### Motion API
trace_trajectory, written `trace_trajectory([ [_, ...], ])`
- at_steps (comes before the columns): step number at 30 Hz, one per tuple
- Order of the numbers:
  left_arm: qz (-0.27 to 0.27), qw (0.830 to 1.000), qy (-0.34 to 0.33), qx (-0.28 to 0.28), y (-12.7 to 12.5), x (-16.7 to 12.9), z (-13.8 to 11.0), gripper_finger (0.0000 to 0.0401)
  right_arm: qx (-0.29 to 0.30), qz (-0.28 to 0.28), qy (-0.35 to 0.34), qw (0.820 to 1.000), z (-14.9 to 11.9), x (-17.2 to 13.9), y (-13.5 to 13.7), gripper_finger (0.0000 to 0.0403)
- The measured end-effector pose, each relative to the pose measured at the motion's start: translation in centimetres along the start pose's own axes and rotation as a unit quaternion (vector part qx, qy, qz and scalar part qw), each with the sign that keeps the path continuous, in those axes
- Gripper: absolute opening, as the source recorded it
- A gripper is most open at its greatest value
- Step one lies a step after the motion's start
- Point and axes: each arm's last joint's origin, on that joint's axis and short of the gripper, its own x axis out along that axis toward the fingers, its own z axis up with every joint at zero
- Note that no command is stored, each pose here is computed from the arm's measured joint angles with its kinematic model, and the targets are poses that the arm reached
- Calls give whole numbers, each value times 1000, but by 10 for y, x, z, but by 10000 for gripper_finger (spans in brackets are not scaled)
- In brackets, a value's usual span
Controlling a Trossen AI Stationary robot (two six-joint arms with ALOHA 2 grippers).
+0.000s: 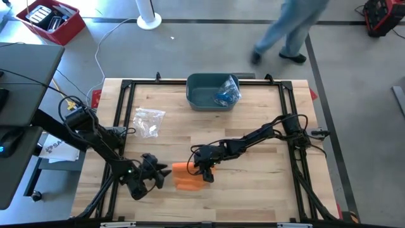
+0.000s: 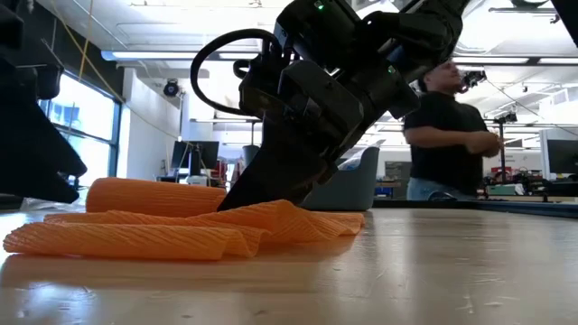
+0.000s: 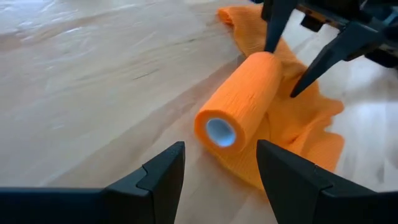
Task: Roll bandage
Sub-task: Roll the orange bandage
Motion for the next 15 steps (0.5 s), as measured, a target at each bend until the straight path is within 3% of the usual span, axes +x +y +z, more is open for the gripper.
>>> trace_trajectory([
  [15, -13, 1000, -8, -13, -6, 32, -5, 193, 0, -1, 0, 1000, 0, 0, 0, 171],
])
